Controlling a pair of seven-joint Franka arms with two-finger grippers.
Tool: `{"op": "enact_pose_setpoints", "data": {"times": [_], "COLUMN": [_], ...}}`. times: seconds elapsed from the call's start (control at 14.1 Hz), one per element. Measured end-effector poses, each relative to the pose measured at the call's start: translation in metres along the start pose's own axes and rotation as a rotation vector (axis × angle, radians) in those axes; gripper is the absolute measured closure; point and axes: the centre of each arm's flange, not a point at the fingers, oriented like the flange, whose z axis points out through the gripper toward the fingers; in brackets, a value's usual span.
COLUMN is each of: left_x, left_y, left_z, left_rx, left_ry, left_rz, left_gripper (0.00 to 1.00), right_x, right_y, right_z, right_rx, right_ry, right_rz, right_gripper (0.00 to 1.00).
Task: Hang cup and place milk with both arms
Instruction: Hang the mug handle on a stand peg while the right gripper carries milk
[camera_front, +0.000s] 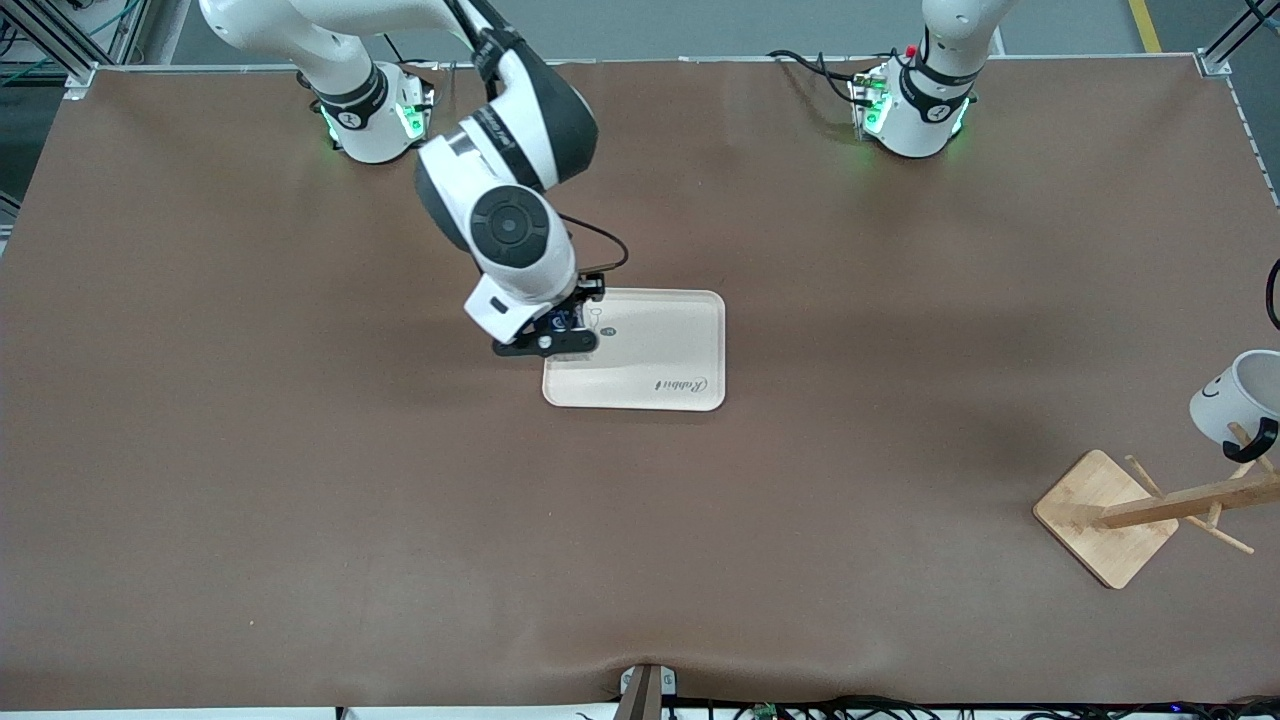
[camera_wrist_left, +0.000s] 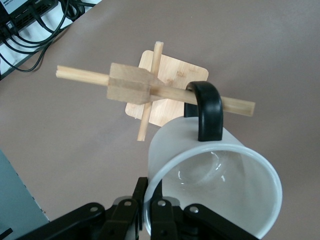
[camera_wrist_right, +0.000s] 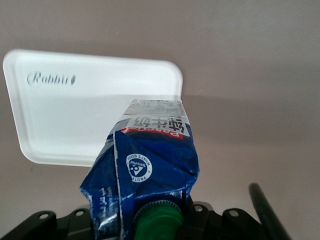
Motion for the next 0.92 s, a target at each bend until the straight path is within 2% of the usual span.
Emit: {"op": "enact_pose_setpoints", "data": {"times": [0.07,0.21,0.35,0.5,0.64,0.71,0.92], "left_x": [0.0,-0.001,0.001,0.002,0.002,0.003,0.005], "left_y": [-0.001,-0.002,-0.001,0.0,0.004,0.007,0.019], "left_z": [0.001,0.001,-0.001,-0.003,-0.007,-0.011,-0.029], "left_rx": [0.0,-0.002,-0.025,-0.037,-0.051,-0.052,-0.056], "left_ry": [0.002,0.007,0.033,0.042,0.028,0.024,0.001], "left_rz": [-0.001,-0.01,-0.04,-0.08,-0.137,-0.173,-0.272], "left_gripper": [0.88,0.69,0.48,0.28,0.07,0.0,0.0], "right_x": [0.006,0.017,0.027,0.035,0.041,0.042,0.036], "right_y": [0.021,0.071,0.129,0.185,0.236,0.257,0.329], "right_z": [-0.013,-0.036,-0.062,-0.081,-0.088,-0.085,-0.056], "right_rx": [0.007,0.018,0.044,0.066,0.061,0.05,0.003], "right_ry": [-0.006,-0.034,-0.04,-0.009,0.036,0.05,0.066], "right_rz": [0.004,-0.015,-0.011,0.013,0.023,0.008,-0.029], "right_gripper": [0.5,0.5,0.5,0.5,0.5,0.5,0.5]}}
